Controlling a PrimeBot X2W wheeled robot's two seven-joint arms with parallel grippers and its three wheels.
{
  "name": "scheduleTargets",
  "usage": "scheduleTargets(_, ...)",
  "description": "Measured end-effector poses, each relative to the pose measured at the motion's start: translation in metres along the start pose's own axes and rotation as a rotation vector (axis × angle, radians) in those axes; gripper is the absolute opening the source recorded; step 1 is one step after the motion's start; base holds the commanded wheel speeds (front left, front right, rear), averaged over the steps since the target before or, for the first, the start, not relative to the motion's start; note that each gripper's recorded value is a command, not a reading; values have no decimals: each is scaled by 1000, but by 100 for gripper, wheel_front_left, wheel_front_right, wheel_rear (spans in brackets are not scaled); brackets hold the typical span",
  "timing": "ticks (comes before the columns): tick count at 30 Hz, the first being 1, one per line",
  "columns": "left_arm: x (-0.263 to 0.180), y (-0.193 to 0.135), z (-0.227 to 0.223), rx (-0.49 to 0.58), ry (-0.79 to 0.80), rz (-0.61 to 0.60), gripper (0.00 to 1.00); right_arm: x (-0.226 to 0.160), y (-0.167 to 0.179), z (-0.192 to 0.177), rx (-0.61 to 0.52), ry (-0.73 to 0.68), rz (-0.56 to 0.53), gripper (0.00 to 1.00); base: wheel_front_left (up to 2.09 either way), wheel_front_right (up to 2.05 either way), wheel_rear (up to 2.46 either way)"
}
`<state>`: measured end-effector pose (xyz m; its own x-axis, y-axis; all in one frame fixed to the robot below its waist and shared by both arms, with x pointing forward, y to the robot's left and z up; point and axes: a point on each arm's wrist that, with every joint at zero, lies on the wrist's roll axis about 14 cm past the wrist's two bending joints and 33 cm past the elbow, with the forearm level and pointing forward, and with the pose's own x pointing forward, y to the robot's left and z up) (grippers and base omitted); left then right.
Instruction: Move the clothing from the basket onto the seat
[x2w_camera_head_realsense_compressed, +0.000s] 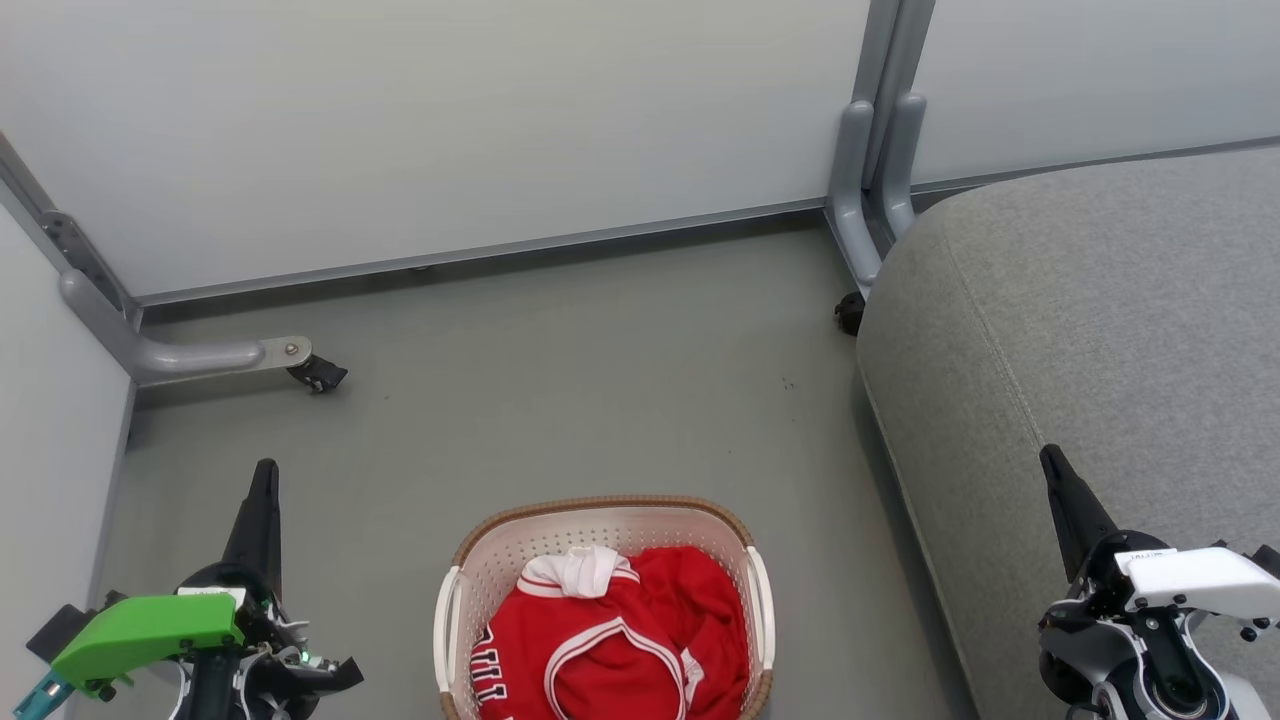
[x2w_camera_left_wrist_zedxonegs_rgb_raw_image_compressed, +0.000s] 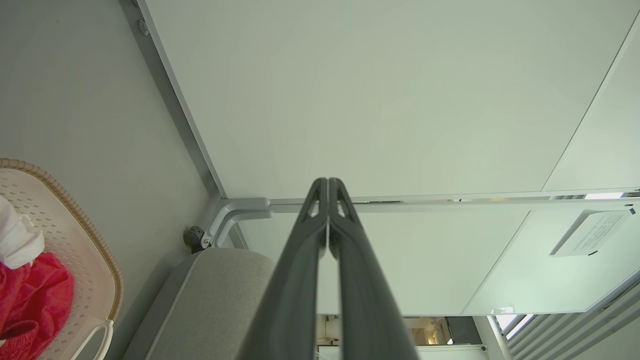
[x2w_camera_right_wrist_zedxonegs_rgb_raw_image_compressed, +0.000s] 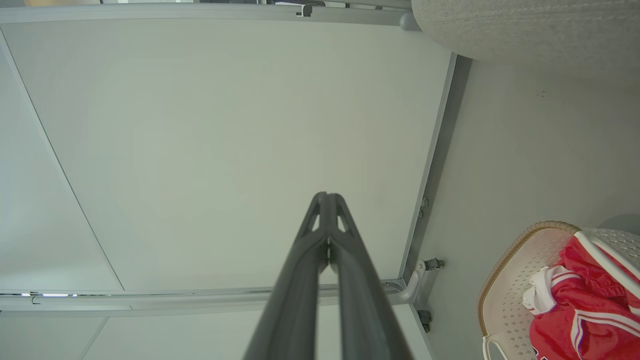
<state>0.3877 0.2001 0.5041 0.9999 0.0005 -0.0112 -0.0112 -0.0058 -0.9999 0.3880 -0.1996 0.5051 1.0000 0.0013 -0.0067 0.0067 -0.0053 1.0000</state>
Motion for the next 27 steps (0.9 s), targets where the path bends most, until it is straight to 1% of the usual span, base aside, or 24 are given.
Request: scheduleTargets(27,0,0,0,0,0,0,0,0,0,0,0,0,0,0,0,0,0)
